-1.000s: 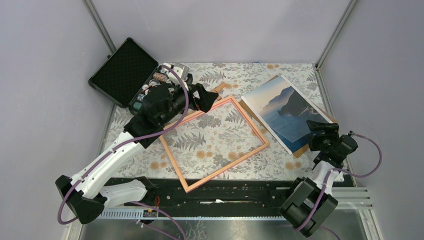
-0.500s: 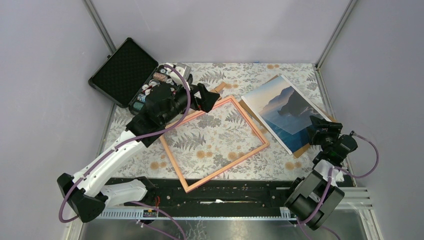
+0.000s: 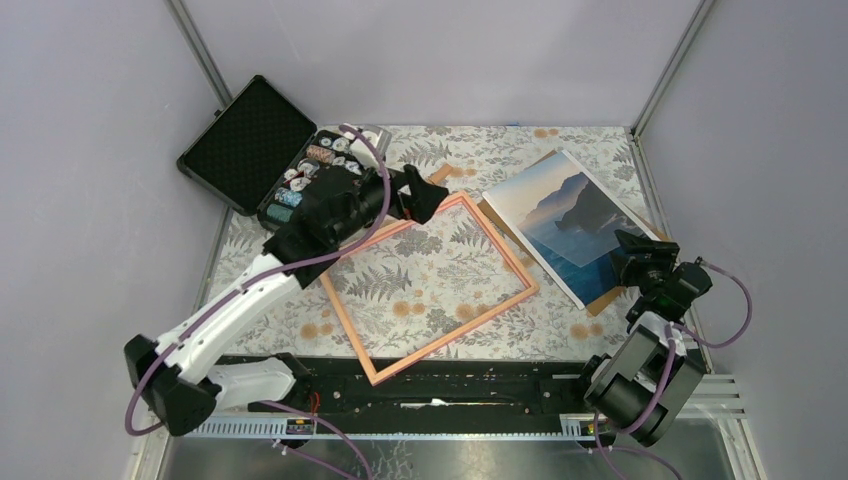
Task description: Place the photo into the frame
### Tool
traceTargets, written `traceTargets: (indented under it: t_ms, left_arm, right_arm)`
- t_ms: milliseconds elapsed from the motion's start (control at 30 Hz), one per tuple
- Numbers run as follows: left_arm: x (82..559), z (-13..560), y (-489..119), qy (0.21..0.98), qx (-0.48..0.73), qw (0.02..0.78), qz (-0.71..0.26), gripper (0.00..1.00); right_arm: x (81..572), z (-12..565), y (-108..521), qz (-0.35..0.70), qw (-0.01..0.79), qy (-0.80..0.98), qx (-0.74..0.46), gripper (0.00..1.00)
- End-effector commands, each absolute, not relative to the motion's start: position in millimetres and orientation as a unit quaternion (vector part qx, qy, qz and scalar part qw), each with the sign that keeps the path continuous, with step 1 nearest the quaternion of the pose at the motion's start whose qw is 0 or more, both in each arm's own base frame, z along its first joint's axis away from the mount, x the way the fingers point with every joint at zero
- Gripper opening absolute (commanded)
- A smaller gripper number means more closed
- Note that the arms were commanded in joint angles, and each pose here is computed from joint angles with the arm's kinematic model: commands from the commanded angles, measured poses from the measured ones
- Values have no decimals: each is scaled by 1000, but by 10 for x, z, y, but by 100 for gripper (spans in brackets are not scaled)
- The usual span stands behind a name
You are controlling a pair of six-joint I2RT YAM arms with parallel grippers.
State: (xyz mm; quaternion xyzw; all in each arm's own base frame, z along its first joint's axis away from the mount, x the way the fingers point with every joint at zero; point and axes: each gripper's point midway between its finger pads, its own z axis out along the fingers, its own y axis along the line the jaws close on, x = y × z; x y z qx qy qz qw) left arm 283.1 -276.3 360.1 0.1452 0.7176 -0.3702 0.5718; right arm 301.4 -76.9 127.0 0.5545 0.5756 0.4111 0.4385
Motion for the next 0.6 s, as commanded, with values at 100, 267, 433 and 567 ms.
traceTargets:
  t_ms: [100,267,433,567]
  left_arm:
    - [2988,2974,-3495,750,177,463,-437,99]
    - [2881,2779,-4033,697,178,426,-549,99]
    - [3061,2081,-4414,773,-5,276,-572,99]
    - [3026,1833,-4733,768,-87,174,-610,97]
  right_arm:
    - [3121,1468,-834,414,472,573,527,70]
    - [3144,1475,-825,424,466,570,527,70]
    - [3153,1476,-829,425,466,570,527,70]
    - [3152,1474,-827,424,467,571,526,70]
